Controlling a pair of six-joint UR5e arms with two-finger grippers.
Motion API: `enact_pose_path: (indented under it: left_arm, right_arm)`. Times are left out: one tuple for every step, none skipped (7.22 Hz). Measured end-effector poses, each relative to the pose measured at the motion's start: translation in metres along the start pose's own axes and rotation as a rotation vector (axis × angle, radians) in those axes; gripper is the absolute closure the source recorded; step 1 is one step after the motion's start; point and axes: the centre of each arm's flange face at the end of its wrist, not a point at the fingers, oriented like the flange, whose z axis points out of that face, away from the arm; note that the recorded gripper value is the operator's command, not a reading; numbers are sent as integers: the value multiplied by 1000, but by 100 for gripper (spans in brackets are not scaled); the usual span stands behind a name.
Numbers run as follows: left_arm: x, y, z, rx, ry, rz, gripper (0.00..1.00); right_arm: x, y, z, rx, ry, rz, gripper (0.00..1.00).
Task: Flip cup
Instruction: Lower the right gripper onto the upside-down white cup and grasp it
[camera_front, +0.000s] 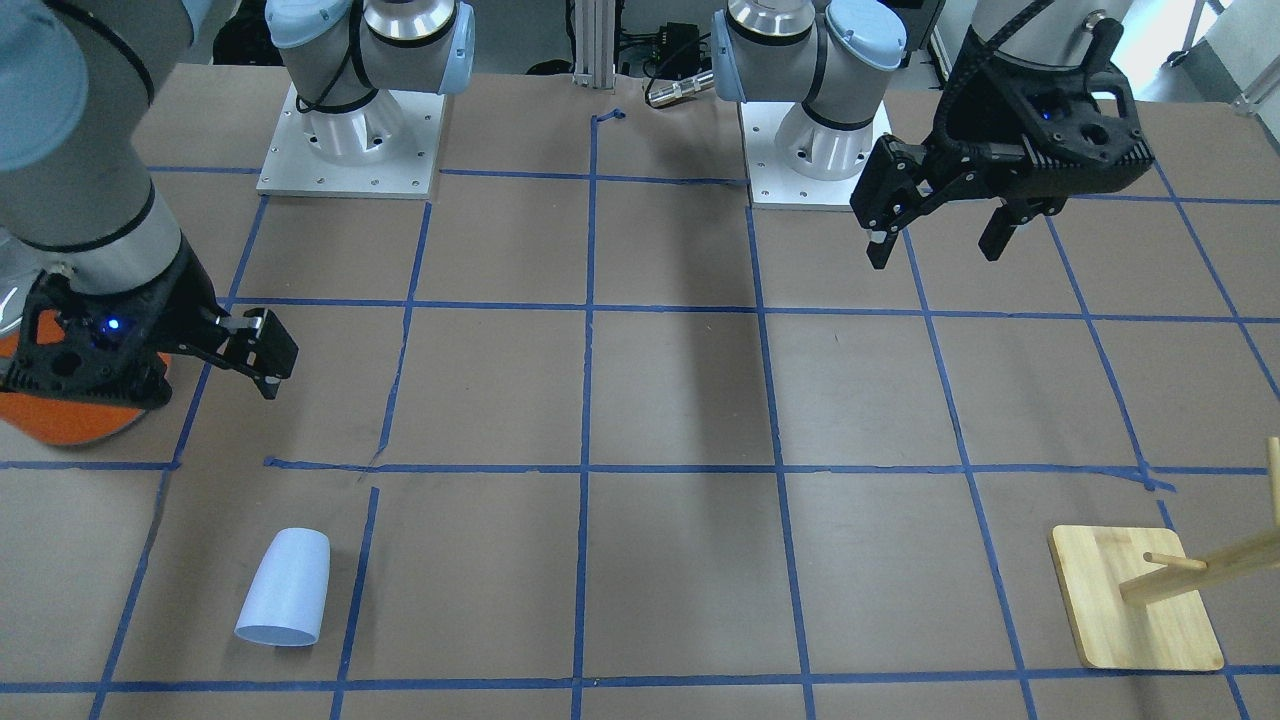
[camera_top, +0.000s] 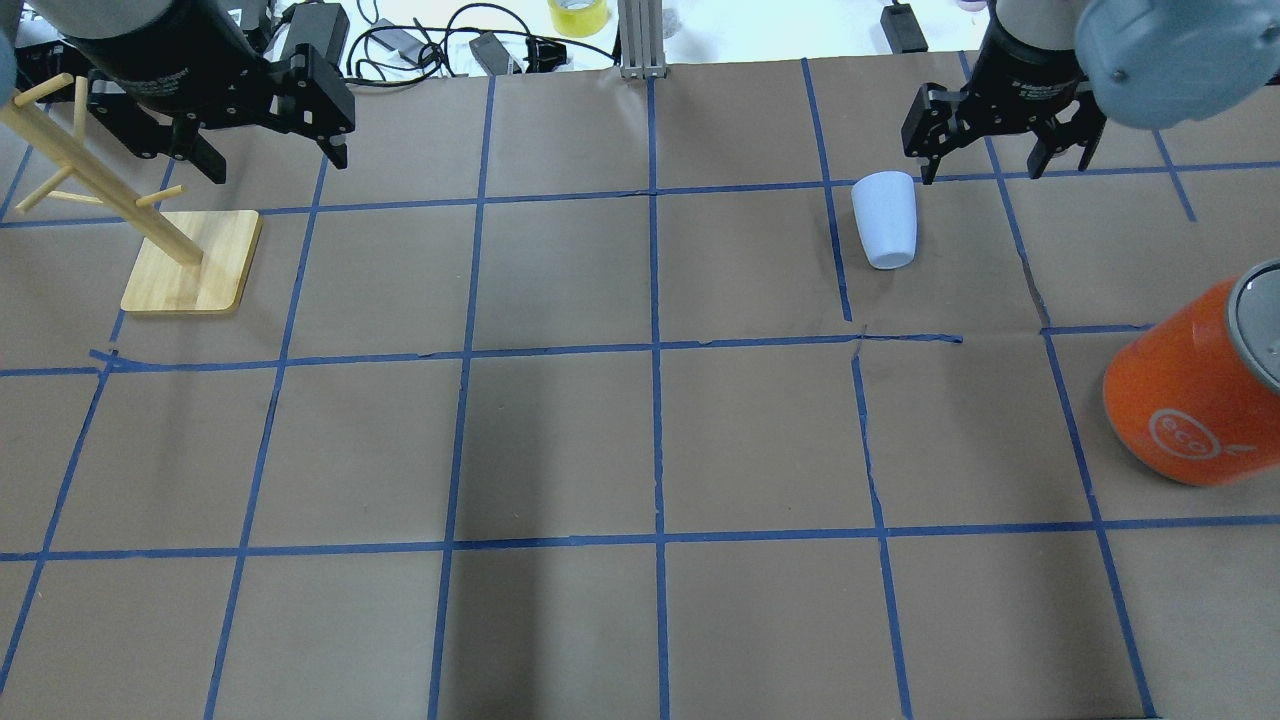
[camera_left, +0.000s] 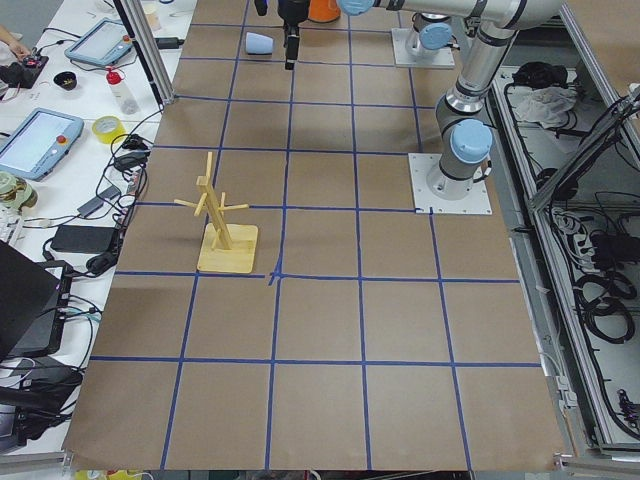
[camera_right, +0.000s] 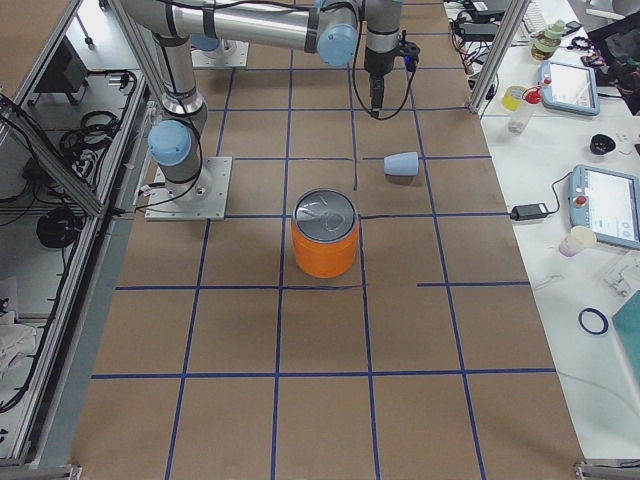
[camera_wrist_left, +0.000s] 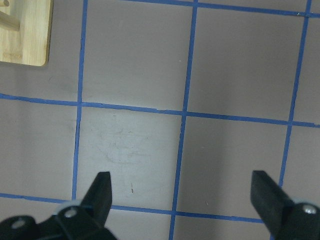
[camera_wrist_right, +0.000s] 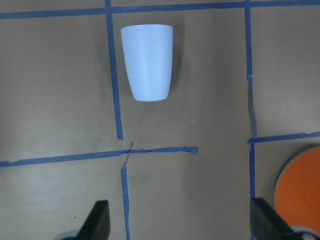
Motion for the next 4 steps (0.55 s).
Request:
enact_pose_path:
  left_arm:
    - [0, 0, -1, 1, 1, 0, 0]
    - [0, 0, -1, 1, 2, 0, 0]
    - [1, 0, -2, 2, 10, -1, 0]
    - [2, -1, -3, 4, 23, -3, 0]
  right_arm:
    - [-2, -18, 30, 23, -1, -2, 0]
    - [-5, -34, 61, 49, -2, -1, 0]
    - [-7, -47, 88, 76, -2, 1, 0]
    - [-9, -60, 116, 92, -2, 8, 0]
